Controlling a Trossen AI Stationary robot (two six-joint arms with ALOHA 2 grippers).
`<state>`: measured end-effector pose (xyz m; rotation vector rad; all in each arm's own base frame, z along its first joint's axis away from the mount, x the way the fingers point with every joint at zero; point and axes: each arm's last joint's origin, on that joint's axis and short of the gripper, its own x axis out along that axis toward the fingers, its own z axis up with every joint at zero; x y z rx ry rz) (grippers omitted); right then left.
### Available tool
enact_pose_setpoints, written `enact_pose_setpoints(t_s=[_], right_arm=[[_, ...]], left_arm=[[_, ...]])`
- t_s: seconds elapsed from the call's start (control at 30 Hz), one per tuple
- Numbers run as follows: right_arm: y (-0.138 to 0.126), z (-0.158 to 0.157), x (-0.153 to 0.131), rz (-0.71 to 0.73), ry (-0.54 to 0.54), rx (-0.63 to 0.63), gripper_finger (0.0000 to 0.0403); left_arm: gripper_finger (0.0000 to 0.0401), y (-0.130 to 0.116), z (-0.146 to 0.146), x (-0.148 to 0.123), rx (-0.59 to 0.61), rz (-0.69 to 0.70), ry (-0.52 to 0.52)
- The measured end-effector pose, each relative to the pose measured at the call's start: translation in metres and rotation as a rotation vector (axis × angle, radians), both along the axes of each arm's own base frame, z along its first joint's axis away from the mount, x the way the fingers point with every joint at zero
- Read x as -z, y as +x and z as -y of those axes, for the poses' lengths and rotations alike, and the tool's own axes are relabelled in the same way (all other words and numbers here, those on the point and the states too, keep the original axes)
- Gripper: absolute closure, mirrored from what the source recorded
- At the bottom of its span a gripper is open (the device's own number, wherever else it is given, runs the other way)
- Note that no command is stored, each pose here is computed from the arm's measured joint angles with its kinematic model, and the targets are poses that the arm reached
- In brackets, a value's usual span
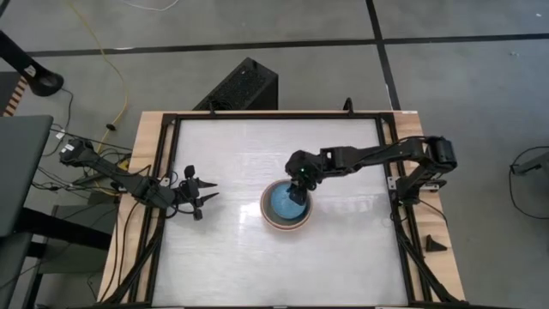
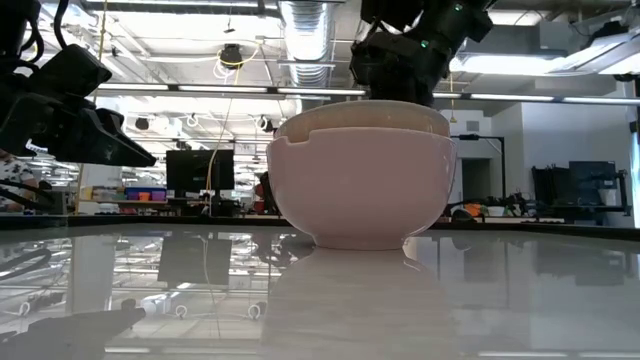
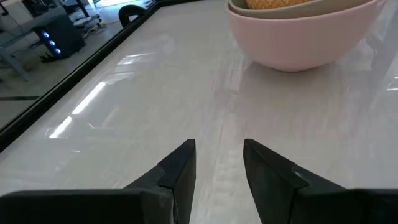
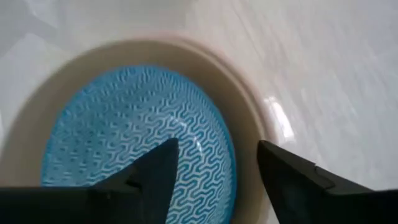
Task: Nest bowls inside each other
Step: Stack the patterned blue bowl on the light blue bowl
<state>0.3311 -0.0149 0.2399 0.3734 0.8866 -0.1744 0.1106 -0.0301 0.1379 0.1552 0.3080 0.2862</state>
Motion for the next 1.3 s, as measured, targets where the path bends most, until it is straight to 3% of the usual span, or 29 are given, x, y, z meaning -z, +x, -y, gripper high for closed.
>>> enact_pose_setpoints(t_s=[0.23, 0.4, 0.47, 0.7, 0.8, 1.13, 1.3], right_arm=[[0.004, 0.007, -0.034, -0.001, 0.002, -0.004, 0.0137], [0.012, -0.008, -0.046, 0.093, -0.041, -0.084, 0.0139], [0.018, -0.020, -0.040, 0.165, -0.097, -0.076, 0.0143], [0.025, -0.053, -0.002, 0.292, -0.409, 0.182, 0.0149], [0.026, -0.058, 0.003, 0.371, -0.421, 0.223, 0.0149], [0.032, -0.060, 0.036, 0.291, -0.416, 0.220, 0.0149], [0.032, -0.061, 0.037, 0.288, -0.424, 0.211, 0.0150]], left_arm=[[0.0276, 0.000, 0.000, 0.000, 0.000, 0.000, 0.000], [0.0276, 0.000, 0.000, 0.000, 0.000, 0.000, 0.000], [0.0276, 0.000, 0.000, 0.000, 0.000, 0.000, 0.000], [0.0276, 0.000, 0.000, 0.000, 0.000, 0.000, 0.000], [0.0276, 0.000, 0.000, 0.000, 0.000, 0.000, 0.000], [0.0276, 0.000, 0.000, 0.000, 0.001, 0.002, -0.001], [0.0276, 0.000, 0.000, 0.000, 0.001, 0.001, -0.001]])
